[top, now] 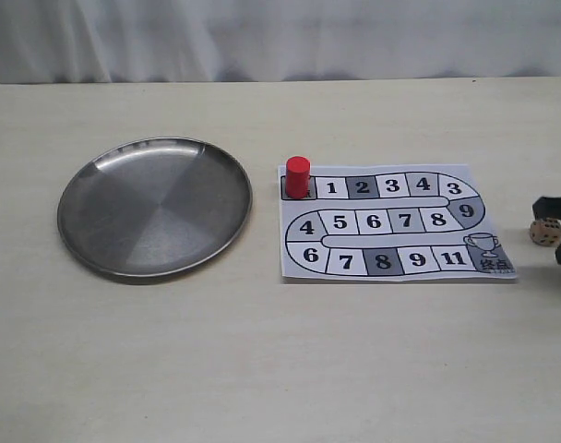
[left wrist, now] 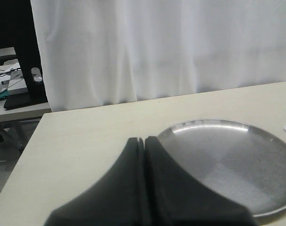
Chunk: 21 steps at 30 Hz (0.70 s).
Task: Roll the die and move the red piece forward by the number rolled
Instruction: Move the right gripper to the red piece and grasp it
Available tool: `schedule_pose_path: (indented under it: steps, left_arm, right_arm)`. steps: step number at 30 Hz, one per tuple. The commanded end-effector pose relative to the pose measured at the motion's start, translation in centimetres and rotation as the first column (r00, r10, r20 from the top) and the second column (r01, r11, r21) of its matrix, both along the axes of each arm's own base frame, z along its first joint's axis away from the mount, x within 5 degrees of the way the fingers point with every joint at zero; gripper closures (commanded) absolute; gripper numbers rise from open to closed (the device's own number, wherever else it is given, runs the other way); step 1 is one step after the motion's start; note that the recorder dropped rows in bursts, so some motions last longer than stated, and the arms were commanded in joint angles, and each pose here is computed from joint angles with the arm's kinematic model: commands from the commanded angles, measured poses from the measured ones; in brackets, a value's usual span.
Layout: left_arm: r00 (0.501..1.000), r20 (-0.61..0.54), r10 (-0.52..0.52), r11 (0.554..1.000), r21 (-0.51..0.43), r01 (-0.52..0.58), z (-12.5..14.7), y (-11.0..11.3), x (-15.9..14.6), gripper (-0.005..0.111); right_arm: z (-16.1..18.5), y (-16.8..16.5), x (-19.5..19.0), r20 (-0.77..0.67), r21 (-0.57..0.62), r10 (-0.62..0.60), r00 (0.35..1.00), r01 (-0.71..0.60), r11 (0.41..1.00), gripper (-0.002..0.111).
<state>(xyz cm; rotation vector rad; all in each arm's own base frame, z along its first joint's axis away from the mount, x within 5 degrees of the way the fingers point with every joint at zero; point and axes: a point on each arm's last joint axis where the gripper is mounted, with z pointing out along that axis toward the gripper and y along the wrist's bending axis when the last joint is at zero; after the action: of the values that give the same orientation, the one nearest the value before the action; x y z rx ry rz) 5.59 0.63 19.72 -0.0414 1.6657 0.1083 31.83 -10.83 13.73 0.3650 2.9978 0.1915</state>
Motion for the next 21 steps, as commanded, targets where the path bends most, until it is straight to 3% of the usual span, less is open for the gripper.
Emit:
schedule_pose_path:
  steps: [1,3,6,12,17,19,21]
  left_arm:
    - [1.0,0.01,0.003,1.0,0.001,-0.003,0.0,0.0,0.0,0.107]
    - [1.0,0.01,0.003,1.0,0.001,-0.003,0.0,0.0,0.0,0.107]
    - [1.0,0.01,0.003,1.0,0.001,-0.003,0.0,0.0,0.0,0.107]
    - [1.0,0.01,0.003,1.0,0.001,-0.003,0.0,0.0,0.0,0.107]
    - [1.0,0.01,0.003,1.0,0.001,-0.003,0.0,0.0,0.0,0.107]
    - [1.0,0.01,0.003,1.0,0.001,-0.003,0.0,0.0,0.0,0.107]
    - [1.0,0.01,0.003,1.0,0.001,-0.003,0.0,0.0,0.0,0.107]
  right_arm:
    - [4.0,1.1,1.7,0.091,0.173,0.018,0.996,-0.034,0.984,0.104]
    - [5.9,2.7,2.6,0.186,0.268,0.068,0.98,-0.118,0.956,0.104]
    - [7.8,5.9,3.9,0.328,0.288,0.136,0.935,-0.236,0.928,0.104]
    - [8.7,14.9,6.4,0.478,0.092,0.353,0.804,-0.446,0.89,0.104]
    - [8.7,22.7,7.8,0.558,-0.12,0.554,0.618,-0.6,0.791,0.103]
    - [8.8,25.2,8.2,0.573,-0.172,0.599,0.559,-0.633,0.755,0.097]
    - [8.5,27.3,8.8,0.576,-0.212,0.629,0.522,-0.647,0.732,0.084]
